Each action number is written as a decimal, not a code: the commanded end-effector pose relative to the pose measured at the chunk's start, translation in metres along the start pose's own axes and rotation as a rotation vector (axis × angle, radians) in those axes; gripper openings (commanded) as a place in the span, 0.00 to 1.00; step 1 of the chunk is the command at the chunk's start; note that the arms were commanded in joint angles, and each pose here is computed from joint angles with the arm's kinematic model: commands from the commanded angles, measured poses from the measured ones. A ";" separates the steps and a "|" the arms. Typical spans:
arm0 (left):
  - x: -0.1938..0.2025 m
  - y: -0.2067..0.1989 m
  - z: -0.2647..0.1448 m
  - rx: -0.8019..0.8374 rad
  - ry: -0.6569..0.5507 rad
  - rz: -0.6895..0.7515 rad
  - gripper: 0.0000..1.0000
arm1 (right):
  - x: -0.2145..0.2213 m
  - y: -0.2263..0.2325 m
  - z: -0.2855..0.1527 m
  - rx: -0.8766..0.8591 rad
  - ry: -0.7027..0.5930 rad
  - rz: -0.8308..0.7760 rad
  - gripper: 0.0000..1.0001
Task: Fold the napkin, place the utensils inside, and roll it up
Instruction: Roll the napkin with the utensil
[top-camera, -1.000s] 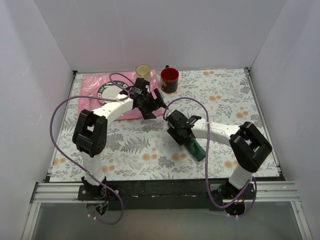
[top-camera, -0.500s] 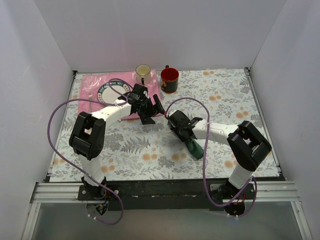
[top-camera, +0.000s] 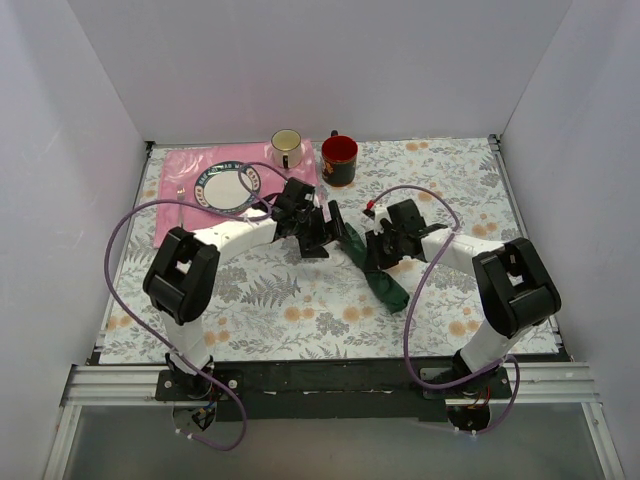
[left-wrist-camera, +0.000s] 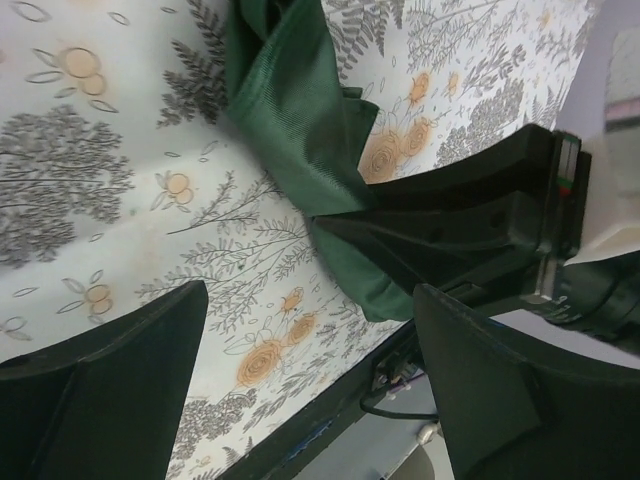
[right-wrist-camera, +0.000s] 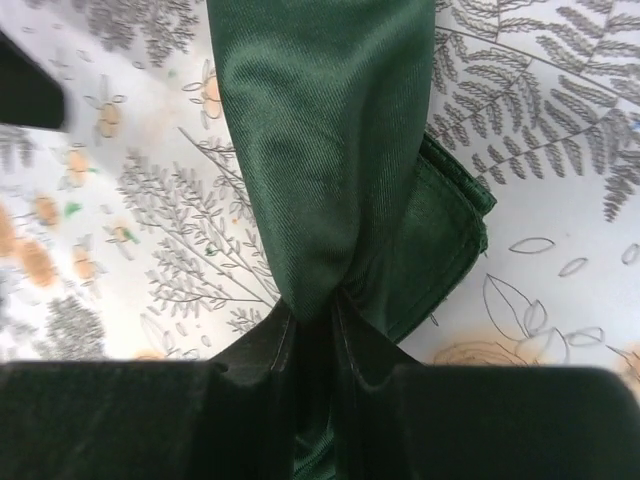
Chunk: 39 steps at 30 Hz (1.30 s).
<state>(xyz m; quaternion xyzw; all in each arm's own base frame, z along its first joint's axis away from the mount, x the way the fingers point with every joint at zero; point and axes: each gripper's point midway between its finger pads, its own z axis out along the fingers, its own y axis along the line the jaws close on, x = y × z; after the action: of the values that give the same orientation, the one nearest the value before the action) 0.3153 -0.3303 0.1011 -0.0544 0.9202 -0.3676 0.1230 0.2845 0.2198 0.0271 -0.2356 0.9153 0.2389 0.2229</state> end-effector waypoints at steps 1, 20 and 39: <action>0.003 -0.015 0.026 -0.009 0.011 0.014 0.83 | 0.035 0.029 0.006 -0.327 0.081 0.140 0.13; -0.002 0.060 0.079 -0.417 -0.076 -0.086 0.32 | 0.028 0.013 -0.008 -0.313 0.020 0.207 0.33; -0.010 0.052 0.072 -0.350 -0.011 -0.067 0.13 | 0.025 0.014 -0.040 0.504 0.107 -0.299 0.83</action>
<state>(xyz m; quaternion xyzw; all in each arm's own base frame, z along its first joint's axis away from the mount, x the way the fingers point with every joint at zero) 0.3442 -0.3552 0.0269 -0.1114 0.9596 -0.2295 0.1190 0.2349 0.2300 0.0518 -0.3237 0.9111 0.0820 0.2416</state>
